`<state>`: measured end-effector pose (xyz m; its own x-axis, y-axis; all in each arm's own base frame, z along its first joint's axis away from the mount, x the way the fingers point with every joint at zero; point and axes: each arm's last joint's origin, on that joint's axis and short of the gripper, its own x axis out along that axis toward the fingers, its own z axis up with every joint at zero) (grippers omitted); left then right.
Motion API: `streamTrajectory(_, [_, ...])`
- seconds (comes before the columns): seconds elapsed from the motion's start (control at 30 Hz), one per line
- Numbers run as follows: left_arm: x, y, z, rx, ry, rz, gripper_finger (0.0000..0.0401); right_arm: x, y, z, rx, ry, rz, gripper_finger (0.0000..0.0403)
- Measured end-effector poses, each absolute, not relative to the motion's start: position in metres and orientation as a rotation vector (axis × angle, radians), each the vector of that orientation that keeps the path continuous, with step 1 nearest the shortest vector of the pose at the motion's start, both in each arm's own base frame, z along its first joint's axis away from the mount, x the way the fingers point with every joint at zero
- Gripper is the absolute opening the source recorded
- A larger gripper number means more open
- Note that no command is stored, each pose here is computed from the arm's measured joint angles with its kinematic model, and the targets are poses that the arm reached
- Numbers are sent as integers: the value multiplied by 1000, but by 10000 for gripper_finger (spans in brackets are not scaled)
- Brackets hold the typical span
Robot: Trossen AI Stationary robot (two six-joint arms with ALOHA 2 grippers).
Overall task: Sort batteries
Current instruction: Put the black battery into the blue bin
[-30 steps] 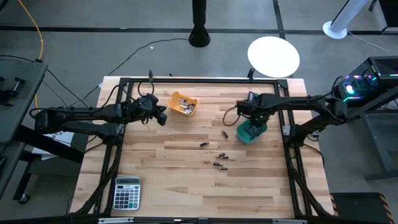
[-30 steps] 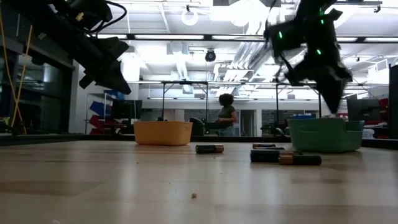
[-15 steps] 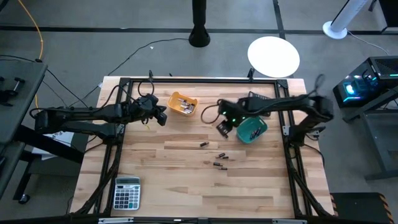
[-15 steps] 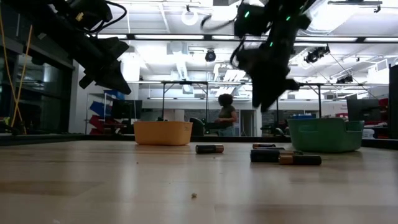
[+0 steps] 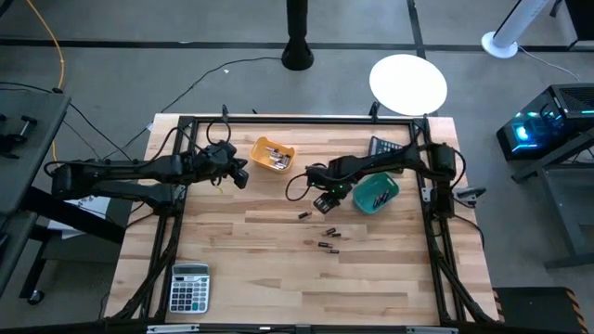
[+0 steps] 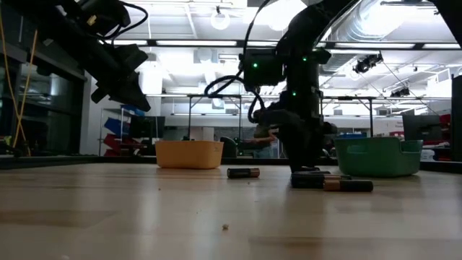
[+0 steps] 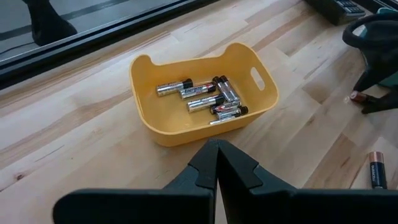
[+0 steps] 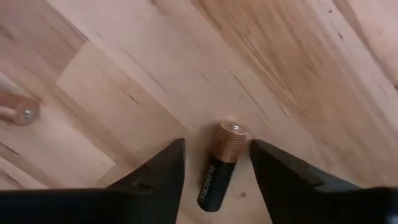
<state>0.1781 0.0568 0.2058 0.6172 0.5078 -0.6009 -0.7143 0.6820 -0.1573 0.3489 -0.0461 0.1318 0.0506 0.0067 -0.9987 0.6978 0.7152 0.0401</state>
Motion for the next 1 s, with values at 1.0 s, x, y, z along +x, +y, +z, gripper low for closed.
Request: streamTrajectory(1.0, [188, 56, 213, -420, 462, 615, 0, 217, -25, 213, 810, 1270, -927, 78])
